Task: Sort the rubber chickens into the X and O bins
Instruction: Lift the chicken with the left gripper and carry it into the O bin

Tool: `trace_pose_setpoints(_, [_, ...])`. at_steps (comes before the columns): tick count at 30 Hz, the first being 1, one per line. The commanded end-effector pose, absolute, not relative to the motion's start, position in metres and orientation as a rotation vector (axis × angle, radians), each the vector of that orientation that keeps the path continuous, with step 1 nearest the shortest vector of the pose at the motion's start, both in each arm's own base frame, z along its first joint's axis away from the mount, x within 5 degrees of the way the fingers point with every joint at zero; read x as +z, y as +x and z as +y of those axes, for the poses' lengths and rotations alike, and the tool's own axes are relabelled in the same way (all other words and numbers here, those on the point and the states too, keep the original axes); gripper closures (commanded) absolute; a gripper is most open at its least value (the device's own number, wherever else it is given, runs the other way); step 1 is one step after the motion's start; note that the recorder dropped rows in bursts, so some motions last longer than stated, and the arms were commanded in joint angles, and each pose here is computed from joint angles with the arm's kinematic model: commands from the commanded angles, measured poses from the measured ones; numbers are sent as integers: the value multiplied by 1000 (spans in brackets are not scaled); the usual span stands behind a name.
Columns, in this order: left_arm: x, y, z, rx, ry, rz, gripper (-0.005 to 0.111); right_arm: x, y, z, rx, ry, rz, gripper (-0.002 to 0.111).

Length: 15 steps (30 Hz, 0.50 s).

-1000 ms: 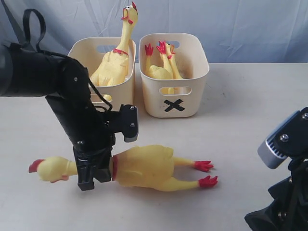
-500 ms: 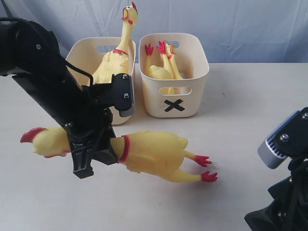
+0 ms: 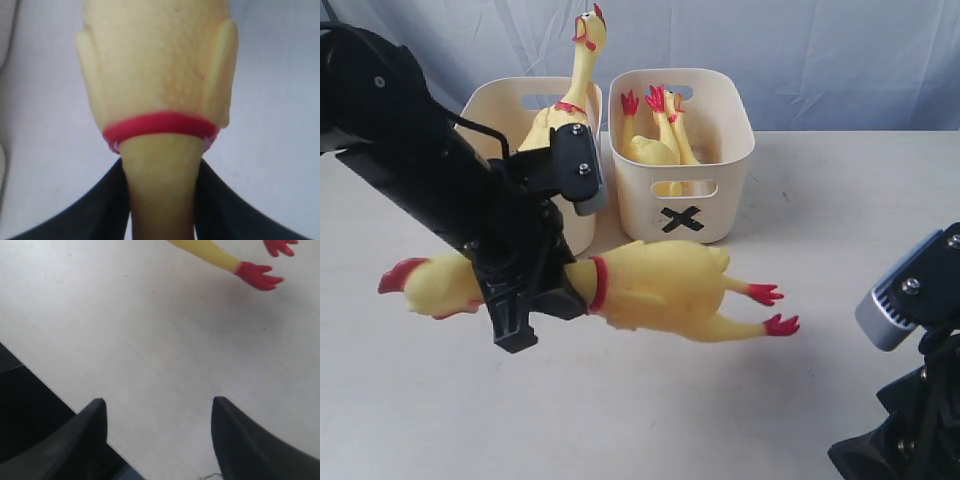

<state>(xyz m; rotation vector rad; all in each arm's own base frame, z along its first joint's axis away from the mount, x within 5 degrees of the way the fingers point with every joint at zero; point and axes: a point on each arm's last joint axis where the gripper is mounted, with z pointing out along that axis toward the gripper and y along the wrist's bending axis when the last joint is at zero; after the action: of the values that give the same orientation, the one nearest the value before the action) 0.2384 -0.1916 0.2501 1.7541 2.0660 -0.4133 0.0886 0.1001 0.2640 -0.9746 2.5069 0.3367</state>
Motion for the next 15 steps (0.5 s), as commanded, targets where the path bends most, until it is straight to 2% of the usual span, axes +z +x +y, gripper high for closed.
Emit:
trace_pose_setpoints(1, [267, 238, -193, -406, 1638, 2003, 107, 264, 88, 99, 336, -975, 2497, 50])
trace_pose_setpoints(15, [298, 261, -192, -260, 1230, 1867, 107, 264, 88, 99, 336, -975, 2497, 50])
